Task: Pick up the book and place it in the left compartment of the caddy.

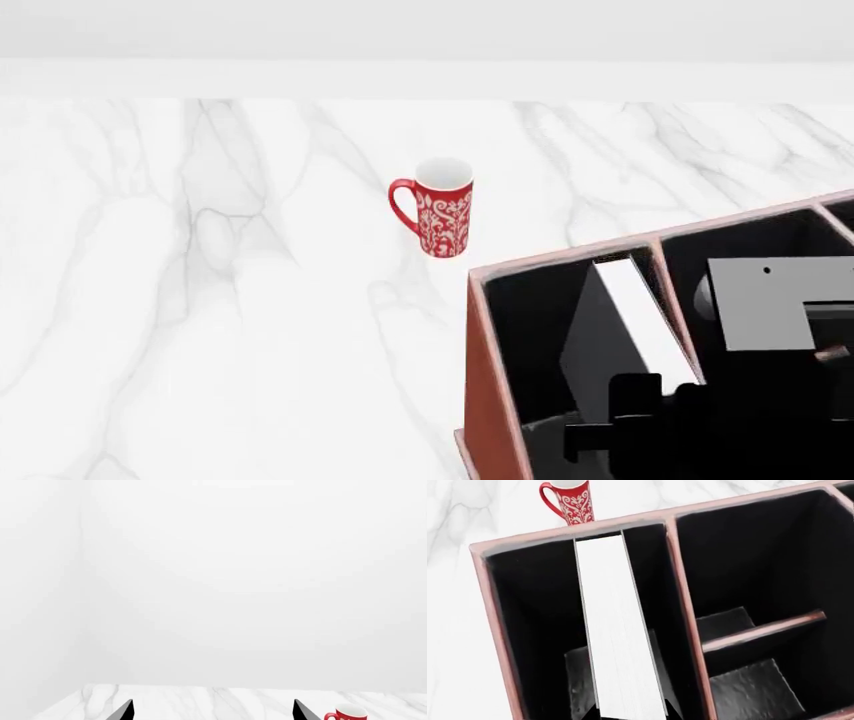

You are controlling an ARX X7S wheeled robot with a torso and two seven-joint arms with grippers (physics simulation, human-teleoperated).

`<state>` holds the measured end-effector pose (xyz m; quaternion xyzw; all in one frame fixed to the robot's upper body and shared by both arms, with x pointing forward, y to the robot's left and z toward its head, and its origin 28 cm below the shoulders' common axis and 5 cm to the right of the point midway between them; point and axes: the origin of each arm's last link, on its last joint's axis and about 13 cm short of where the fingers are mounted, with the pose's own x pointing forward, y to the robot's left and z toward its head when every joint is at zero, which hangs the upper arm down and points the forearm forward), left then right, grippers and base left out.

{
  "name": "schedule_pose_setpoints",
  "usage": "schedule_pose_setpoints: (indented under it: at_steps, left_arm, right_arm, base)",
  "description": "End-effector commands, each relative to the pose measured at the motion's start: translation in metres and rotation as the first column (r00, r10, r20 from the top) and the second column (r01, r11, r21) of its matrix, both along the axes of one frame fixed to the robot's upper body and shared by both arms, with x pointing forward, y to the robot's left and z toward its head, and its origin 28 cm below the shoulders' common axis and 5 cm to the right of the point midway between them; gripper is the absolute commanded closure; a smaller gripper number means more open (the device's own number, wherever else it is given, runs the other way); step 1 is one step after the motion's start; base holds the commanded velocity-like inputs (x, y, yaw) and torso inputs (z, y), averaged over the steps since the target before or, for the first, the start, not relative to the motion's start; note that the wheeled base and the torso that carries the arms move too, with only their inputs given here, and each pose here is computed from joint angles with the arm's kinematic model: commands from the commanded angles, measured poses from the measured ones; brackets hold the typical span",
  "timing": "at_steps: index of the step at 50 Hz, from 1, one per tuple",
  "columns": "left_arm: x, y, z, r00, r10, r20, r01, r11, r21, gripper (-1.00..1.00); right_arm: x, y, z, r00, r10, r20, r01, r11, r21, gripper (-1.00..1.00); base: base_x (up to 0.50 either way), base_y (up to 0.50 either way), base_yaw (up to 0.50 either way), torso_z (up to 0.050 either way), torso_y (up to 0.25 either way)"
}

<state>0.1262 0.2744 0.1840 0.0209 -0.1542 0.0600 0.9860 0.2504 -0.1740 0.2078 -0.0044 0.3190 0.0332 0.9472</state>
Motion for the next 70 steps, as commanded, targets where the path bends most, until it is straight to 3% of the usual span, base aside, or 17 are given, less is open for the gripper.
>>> schedule_pose_setpoints:
  at_steps: [1, 8, 16, 70]
  left_arm:
    - [0.0, 0.0, 0.0, 1.0, 0.001, 0.001, -0.001, 1.0, 0.0, -1.0]
    - [0.0, 0.0, 0.0, 1.0, 0.0, 0.001, 0.0, 1.0, 0.0, -1.0]
    - [0.0, 0.0, 0.0, 1.0, -0.001, 0.001, 0.001, 1.0, -0.001, -1.0]
    - [-0.001, 0.0, 0.0, 1.0, -0.002, 0.006, 0.002, 1.0, 0.001, -1.0]
  right_arm:
    - [0.007, -0.004, -0.004, 0.999, -0.016, 0.031, 0.017, 1.0, -0.018, 1.0]
    - [0.009, -0.004, -0.008, 0.999, -0.019, 0.027, 0.02, 1.0, -0.024, 1.0]
    - [0.012, -0.003, -0.015, 0.999, -0.002, 0.041, 0.006, 0.996, -0.093, 1.0]
    - [0.017, 0.0, -0.042, 1.0, 0.009, -0.001, -0.009, 0.995, -0.1, 1.0]
  base:
    - [0.0, 0.0, 0.0, 0.0, 0.01]
    - [0.0, 0.0, 0.0, 0.0, 0.001]
    - [0.0, 0.0, 0.0, 0.0, 0.001]
    - [0.0, 0.0, 0.0, 0.0, 0.001]
